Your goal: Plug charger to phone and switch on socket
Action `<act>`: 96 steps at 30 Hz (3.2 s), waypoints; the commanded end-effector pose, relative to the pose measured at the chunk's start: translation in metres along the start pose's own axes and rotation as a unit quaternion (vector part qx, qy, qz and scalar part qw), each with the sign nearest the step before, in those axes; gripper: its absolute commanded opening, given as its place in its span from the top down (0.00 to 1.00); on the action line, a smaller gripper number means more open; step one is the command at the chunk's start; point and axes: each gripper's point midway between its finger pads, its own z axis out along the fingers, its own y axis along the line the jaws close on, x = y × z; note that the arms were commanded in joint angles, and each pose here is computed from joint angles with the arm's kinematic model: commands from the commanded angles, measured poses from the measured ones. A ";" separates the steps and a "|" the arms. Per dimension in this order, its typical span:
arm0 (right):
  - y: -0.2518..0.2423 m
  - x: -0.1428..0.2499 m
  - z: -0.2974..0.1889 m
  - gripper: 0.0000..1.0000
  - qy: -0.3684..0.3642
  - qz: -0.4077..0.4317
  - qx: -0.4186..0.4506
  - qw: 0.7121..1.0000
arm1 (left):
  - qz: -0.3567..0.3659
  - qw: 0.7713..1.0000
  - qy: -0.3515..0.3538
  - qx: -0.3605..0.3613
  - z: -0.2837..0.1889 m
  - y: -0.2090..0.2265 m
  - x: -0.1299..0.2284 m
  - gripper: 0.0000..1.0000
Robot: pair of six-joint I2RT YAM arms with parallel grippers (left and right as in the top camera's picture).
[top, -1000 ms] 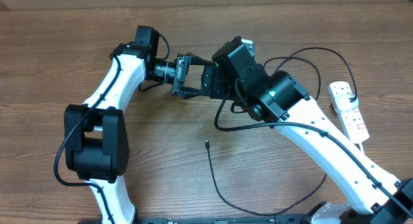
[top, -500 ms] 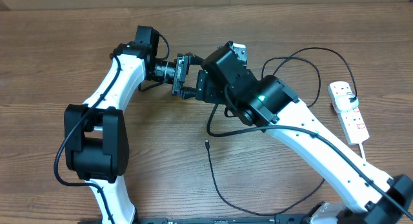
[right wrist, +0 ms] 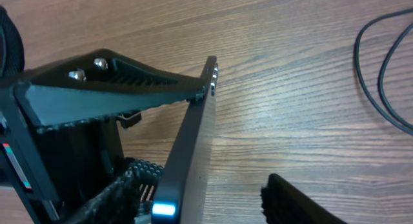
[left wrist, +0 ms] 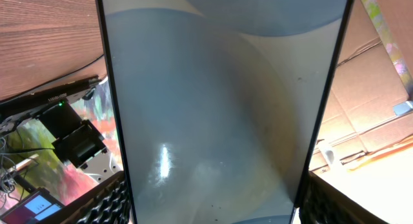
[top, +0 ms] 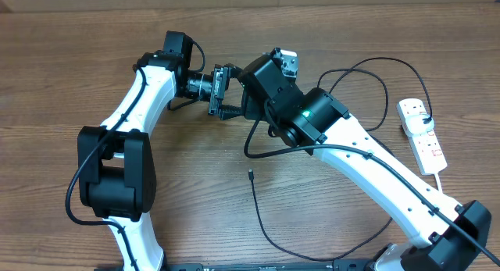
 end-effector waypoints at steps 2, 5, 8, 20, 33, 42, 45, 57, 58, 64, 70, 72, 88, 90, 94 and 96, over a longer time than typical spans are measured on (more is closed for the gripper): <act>0.004 -0.009 -0.005 0.42 -0.017 0.004 -0.003 1.000 | 0.024 0.999 0.026 0.014 -0.001 -0.011 0.012 0.29; 0.004 -0.009 -0.005 0.50 -0.017 0.004 -0.004 1.000 | 0.024 0.999 0.026 0.014 -0.001 -0.011 0.012 0.29; 0.004 -0.009 -0.004 0.52 -0.017 0.004 -0.003 1.000 | 0.024 0.999 0.026 0.014 -0.001 -0.011 0.012 0.29; 0.006 -0.002 0.012 0.53 -0.003 -0.003 0.004 1.000 | 0.025 0.999 0.025 0.014 -0.001 -0.011 0.012 0.29; 0.008 -0.004 0.011 0.55 -0.006 -0.001 0.000 1.000 | 0.036 0.999 0.012 0.008 -0.001 -0.009 0.008 0.29; 0.009 -0.003 0.011 0.58 -0.004 -0.001 -0.003 1.000 | 0.038 0.999 0.013 0.008 -0.001 -0.009 0.008 0.29; 0.010 -0.003 0.011 0.61 -0.005 0.000 -0.005 1.000 | 0.044 0.999 0.013 0.008 -0.001 -0.009 0.008 0.29; 0.012 -0.002 0.011 0.65 0.001 0.002 -0.012 1.000 | 0.047 0.999 0.013 0.008 -0.001 -0.010 0.008 0.28; 0.012 -0.002 0.011 0.65 0.001 0.002 -0.012 1.000 | 0.047 0.999 0.013 0.009 -0.001 -0.010 0.008 0.28; 0.012 -0.002 0.011 0.70 0.001 0.002 -0.012 1.000 | 0.051 0.999 0.013 0.009 -0.001 -0.010 0.008 0.28; 0.012 -0.002 0.011 0.70 0.001 0.002 -0.012 1.000 | 0.051 0.999 0.015 0.007 0.001 -0.009 0.009 0.28; 0.012 -0.002 0.011 0.71 0.000 0.002 -0.012 1.000 | 0.051 0.999 0.016 0.008 0.001 -0.009 0.009 0.28; 0.012 -0.002 0.011 0.79 0.000 0.002 -0.010 1.000 | 0.051 0.998 0.018 0.009 0.001 -0.010 0.010 0.28; 0.012 -0.002 0.011 0.79 0.000 0.001 -0.010 1.000 | 0.051 0.998 0.018 0.009 0.001 -0.010 0.010 0.28; 0.012 -0.002 0.011 0.82 0.000 0.001 -0.010 1.000 | 0.051 0.998 0.018 0.009 0.001 -0.010 0.010 0.28; 0.012 -0.002 0.011 0.83 0.000 0.001 -0.010 1.000 | 0.051 0.998 0.018 0.009 0.001 -0.010 0.010 0.28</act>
